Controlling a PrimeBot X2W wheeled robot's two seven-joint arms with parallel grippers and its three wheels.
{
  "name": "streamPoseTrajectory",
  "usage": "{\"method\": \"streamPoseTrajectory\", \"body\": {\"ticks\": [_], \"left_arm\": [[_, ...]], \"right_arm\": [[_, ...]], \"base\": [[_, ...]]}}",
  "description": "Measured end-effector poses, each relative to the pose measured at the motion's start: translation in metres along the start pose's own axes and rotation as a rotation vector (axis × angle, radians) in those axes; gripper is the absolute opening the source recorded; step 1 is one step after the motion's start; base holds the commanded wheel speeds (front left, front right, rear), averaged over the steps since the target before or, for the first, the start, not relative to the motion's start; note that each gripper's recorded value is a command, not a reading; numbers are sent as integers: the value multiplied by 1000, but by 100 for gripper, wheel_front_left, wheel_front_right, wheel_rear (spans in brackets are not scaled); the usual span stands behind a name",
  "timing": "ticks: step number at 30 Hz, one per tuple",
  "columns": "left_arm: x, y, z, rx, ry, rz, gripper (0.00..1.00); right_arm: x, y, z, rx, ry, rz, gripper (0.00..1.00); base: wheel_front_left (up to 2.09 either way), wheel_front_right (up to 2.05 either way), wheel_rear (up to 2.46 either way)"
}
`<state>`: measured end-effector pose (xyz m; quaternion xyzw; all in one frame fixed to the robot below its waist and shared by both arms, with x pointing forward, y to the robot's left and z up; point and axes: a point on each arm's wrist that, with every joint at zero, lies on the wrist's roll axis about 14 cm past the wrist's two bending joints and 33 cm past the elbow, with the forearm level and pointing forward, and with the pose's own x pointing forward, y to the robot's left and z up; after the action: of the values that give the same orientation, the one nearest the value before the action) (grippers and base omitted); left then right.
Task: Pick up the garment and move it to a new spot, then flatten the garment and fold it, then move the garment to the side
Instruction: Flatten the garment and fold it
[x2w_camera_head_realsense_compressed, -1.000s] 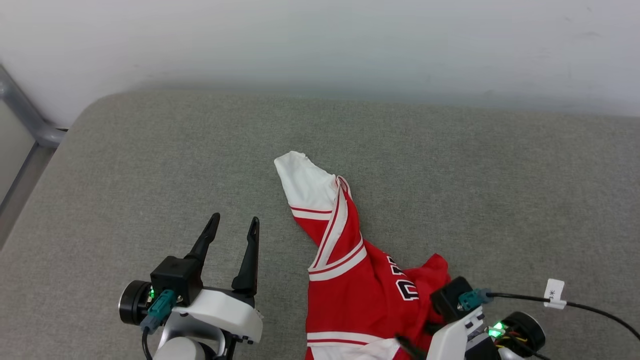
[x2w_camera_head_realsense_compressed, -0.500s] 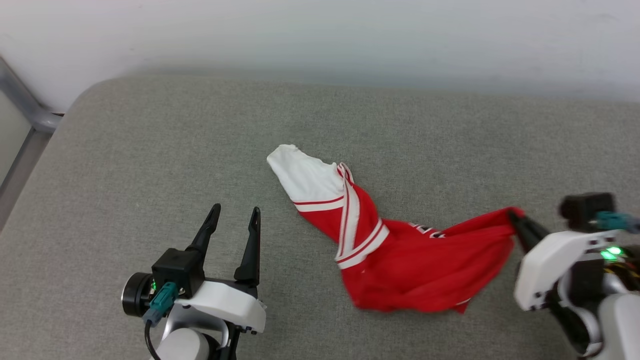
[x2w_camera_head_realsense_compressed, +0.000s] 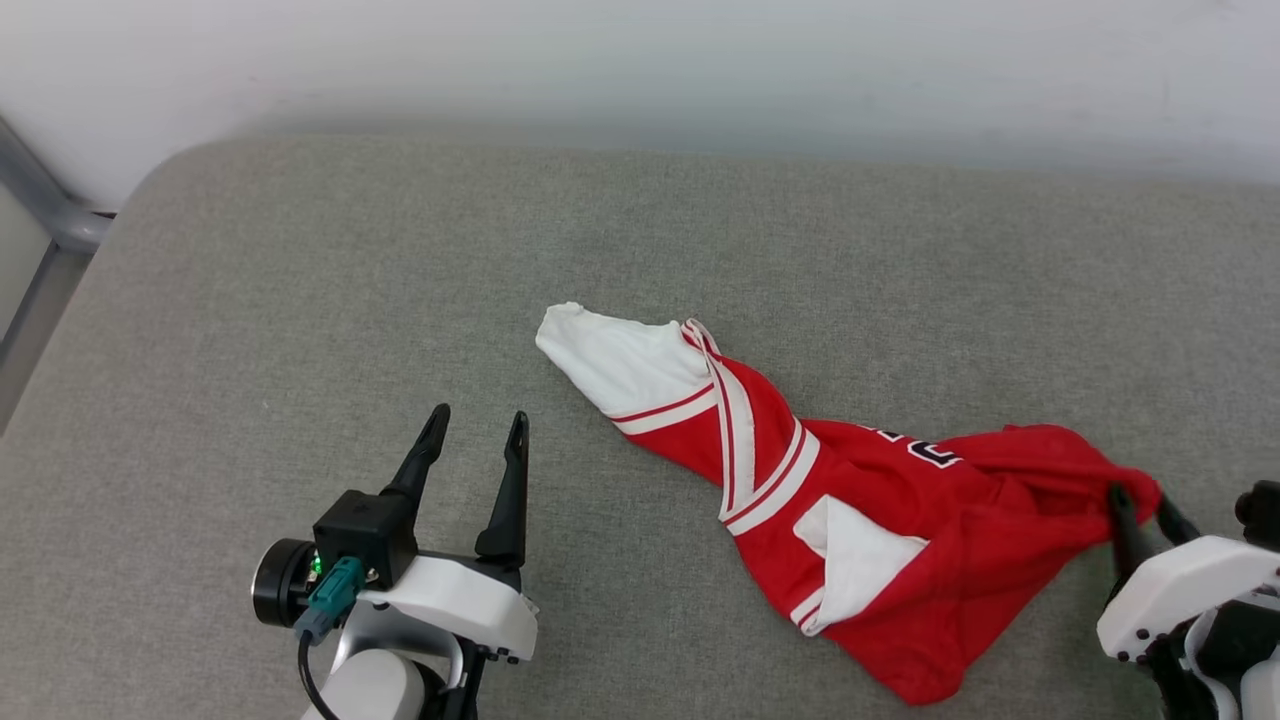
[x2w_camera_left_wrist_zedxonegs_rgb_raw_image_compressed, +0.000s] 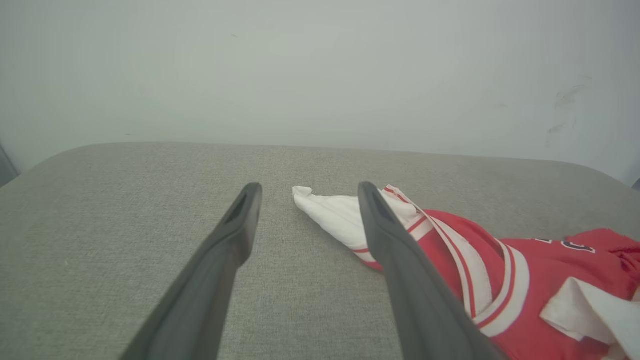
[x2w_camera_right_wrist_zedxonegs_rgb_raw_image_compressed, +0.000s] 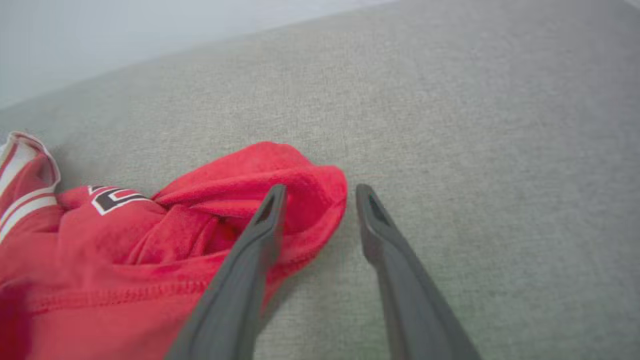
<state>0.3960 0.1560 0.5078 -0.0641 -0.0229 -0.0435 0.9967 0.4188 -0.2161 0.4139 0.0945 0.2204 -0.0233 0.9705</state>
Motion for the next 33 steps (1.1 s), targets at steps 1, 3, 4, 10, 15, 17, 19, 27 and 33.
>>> {"method": "streamPoseTrajectory", "body": {"ticks": [1,3,4,10,15,17,19,27,33], "left_arm": [[0,0,1,1,-3,-2,100],[-1,-1,4,3,-11,-6,100],[-2,-2,5,3,-14,-9,100],[-9,-5,10,12,-24,-18,100],[-13,-11,13,17,-28,-41,100],[-14,-14,14,18,-29,-51,100],[-14,-16,15,18,-31,-58,100],[-11,-17,12,11,-20,-60,100],[-1,-16,10,6,-17,-61,100]], "right_arm": [[-2,2,4,11,-36,5,100],[-7,7,14,25,-116,18,100],[-10,9,19,32,-154,26,100],[-33,14,34,22,-279,41,100],[-44,37,31,-25,-219,115,100],[-48,51,31,-49,-174,170,100],[-52,66,26,-93,-109,228,100],[-63,121,0,-335,172,445,100],[-54,151,-5,-508,277,552,100]], "base": [[0,0,0],[0,0,0],[0,0,0],[0,0,0],[0,0,0],[0,0,0],[0,0,0],[0,0,0],[0,0,0]]}}
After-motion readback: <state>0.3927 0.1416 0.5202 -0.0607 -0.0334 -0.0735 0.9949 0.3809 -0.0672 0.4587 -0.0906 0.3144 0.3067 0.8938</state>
